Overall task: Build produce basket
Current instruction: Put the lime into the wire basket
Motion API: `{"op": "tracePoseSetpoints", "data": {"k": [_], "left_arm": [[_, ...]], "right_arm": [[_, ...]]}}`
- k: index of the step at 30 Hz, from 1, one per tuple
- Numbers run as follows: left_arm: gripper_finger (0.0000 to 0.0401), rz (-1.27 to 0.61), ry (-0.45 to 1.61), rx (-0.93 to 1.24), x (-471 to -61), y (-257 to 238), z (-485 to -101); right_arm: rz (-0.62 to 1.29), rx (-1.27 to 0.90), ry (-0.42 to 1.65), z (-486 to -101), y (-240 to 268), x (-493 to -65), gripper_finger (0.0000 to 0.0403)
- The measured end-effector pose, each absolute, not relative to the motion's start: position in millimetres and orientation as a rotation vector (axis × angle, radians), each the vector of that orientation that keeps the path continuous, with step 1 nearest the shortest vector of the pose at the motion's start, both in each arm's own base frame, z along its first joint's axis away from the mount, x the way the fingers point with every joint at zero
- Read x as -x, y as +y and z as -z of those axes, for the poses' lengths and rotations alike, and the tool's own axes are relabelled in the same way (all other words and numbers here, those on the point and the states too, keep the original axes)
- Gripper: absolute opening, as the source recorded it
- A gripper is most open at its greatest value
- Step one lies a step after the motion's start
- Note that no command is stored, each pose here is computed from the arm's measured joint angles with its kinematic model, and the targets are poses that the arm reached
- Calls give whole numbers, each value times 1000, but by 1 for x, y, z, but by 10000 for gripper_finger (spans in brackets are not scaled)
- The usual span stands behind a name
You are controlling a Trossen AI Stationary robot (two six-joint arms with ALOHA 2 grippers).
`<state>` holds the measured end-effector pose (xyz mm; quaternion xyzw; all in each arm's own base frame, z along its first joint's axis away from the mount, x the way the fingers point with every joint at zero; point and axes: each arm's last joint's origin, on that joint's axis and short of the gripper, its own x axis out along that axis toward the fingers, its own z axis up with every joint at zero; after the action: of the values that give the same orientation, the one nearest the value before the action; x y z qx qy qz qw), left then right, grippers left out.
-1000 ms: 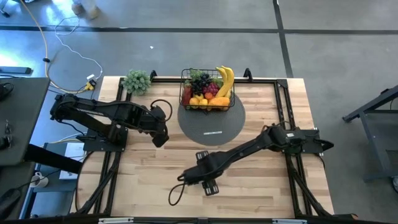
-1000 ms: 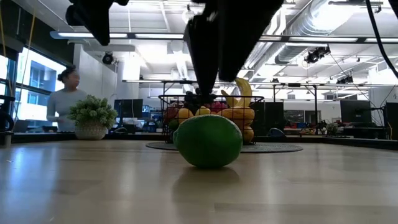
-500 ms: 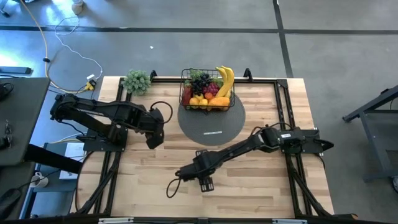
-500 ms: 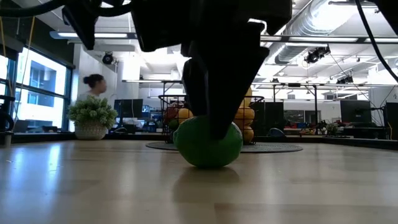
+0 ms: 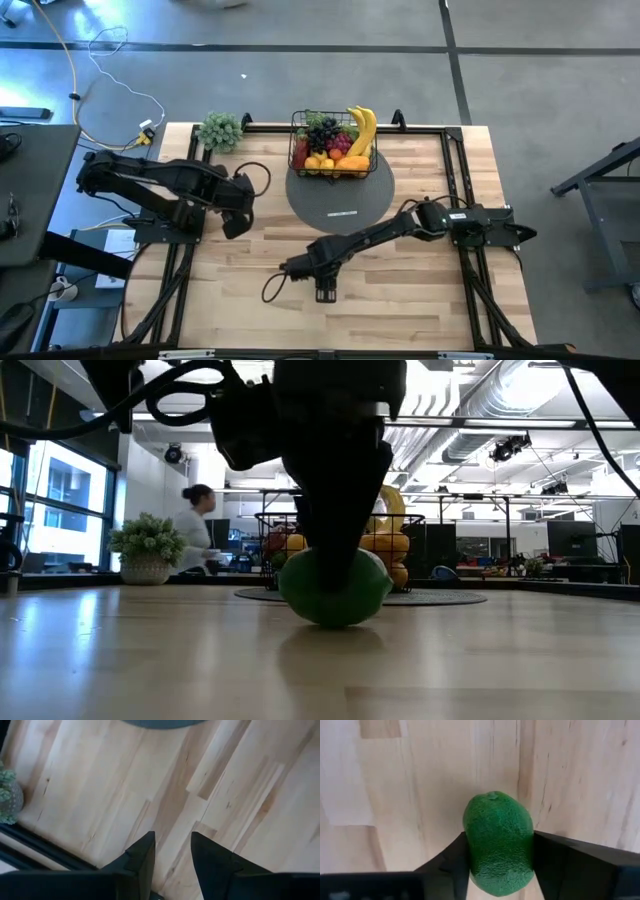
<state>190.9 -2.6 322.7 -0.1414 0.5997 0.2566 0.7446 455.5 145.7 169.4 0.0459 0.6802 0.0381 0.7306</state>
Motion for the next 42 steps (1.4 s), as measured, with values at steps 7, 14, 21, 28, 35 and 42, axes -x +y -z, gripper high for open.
{"op": "tracePoseSetpoints", "data": {"k": [7, 14, 21, 28, 35, 42], "left_arm": [[99, -533, 1170, 334, -165, -1, -343], [88, -489, 1004, 378, -140, 0, -361], [80, -415, 806, 383, -125, 1, -371], [67, -365, 655, 419, -119, 1, -354], [53, -351, 571, 410, -114, 2, -330], [42, -292, 455, 421, -112, 1, -308]], "right_arm": [[-34, -192, 1504, -170, 140, -458, 127], [39, -279, 1476, -181, 127, -460, 126], [157, -302, 1326, -224, 87, -461, 126], [251, -271, 1189, -268, 24, -456, 126], [300, -233, 1056, -300, -52, -447, 126], [317, -176, 994, -307, -118, -438, 124]]}}
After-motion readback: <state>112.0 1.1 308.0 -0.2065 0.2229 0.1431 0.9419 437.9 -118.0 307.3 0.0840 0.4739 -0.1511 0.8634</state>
